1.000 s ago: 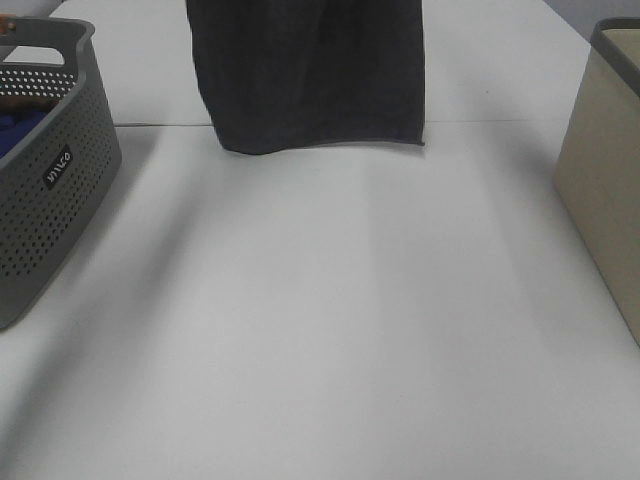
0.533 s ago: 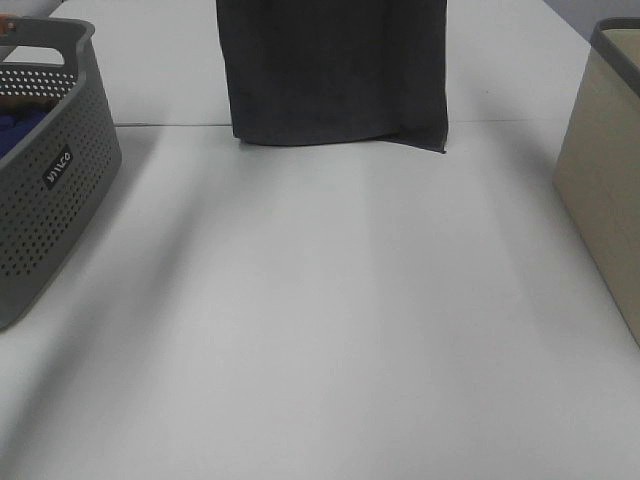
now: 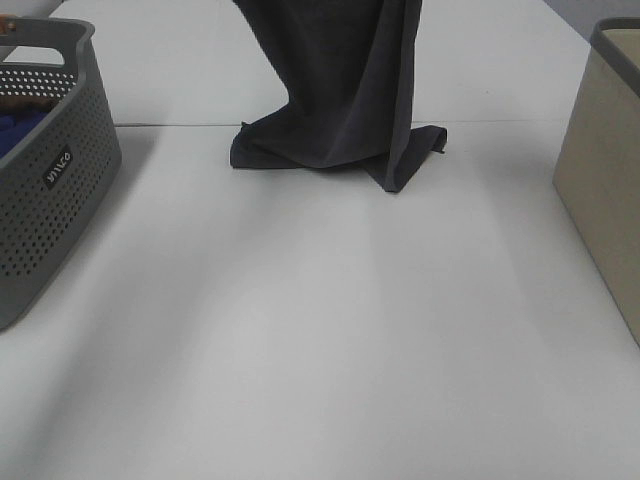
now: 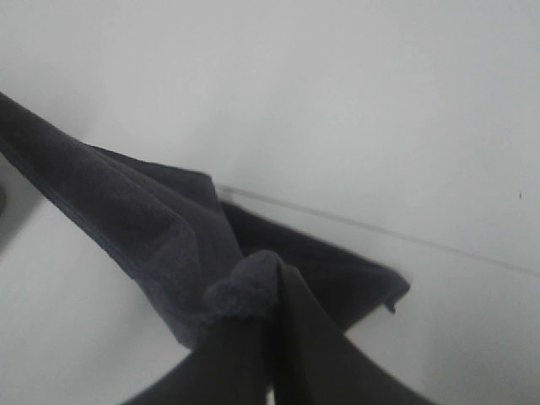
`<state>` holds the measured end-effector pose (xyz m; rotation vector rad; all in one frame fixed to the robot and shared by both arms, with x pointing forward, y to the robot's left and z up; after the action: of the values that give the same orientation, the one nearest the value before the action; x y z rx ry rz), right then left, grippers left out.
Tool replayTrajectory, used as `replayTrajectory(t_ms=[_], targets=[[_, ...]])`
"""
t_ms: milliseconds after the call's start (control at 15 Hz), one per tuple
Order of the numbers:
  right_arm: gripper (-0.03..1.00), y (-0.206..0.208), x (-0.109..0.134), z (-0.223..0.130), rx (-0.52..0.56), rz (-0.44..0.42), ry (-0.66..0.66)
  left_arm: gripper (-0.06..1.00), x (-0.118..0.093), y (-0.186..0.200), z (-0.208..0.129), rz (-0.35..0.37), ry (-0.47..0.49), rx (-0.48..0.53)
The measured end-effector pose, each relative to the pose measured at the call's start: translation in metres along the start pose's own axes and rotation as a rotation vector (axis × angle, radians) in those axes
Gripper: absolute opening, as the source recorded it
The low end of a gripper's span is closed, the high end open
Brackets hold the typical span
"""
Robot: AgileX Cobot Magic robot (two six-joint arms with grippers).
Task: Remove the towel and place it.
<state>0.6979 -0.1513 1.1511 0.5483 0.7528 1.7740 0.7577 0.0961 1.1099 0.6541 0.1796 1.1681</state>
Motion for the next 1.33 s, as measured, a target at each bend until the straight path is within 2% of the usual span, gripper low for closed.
replayTrajectory(t_ms=[67, 133, 333, 400, 533, 600, 867, 1067, 1267, 1333], targets=[[0.01, 0.007, 0.003, -0.007, 0.059, 0.025, 0.018, 0.00, -0.002, 0.010, -0.006, -0.031, 0.005, 0.081], [0.01, 0.010, 0.006, -0.011, 0.092, 0.047, 0.031, 0.00, -0.003, 0.018, -0.006, -0.049, 0.022, 0.106], [0.01, 0.012, 0.015, -0.016, 0.121, 0.120, 0.029, 0.00, -0.007, 0.032, -0.001, -0.094, 0.084, 0.111], [0.01, 0.019, 0.023, -0.027, 0.156, 0.160, 0.043, 0.00, -0.007, 0.044, -0.005, -0.106, 0.095, 0.158], [0.01, 0.032, 0.027, -0.038, 0.183, 0.174, 0.063, 0.00, -0.006, 0.063, -0.010, -0.110, 0.104, 0.205], [0.01, 0.042, 0.031, -0.045, 0.198, 0.189, 0.065, 0.00, -0.005, 0.084, -0.012, -0.112, 0.104, 0.223], [0.01, 0.096, 0.036, -0.077, 0.208, 0.247, 0.075, 0.00, -0.005, 0.158, -0.048, -0.131, 0.105, 0.328], [0.01, 0.115, 0.042, -0.108, 0.255, 0.295, 0.070, 0.00, -0.014, 0.195, -0.074, -0.196, 0.138, 0.370], [0.01, 0.116, 0.042, -0.157, 0.374, 0.305, 0.050, 0.00, -0.024, 0.218, -0.105, -0.249, 0.168, 0.424], [0.01, 0.121, 0.042, -0.184, 0.423, 0.312, 0.040, 0.00, -0.034, 0.228, -0.125, -0.297, 0.191, 0.461]])
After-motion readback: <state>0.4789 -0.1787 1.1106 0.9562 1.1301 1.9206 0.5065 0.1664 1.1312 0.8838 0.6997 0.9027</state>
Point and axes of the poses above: a point on each arm's last joint axis where the gripper is mounted, y pointing back along that axis away from the gripper, x along the wrist's bending axis when the last joint is at zero, z = x × y, the point moved 3 cm from there along -y, pointing out along that axis toward the gripper, and after that the axes turned 5 degrees about y, right-handed, at the moved point
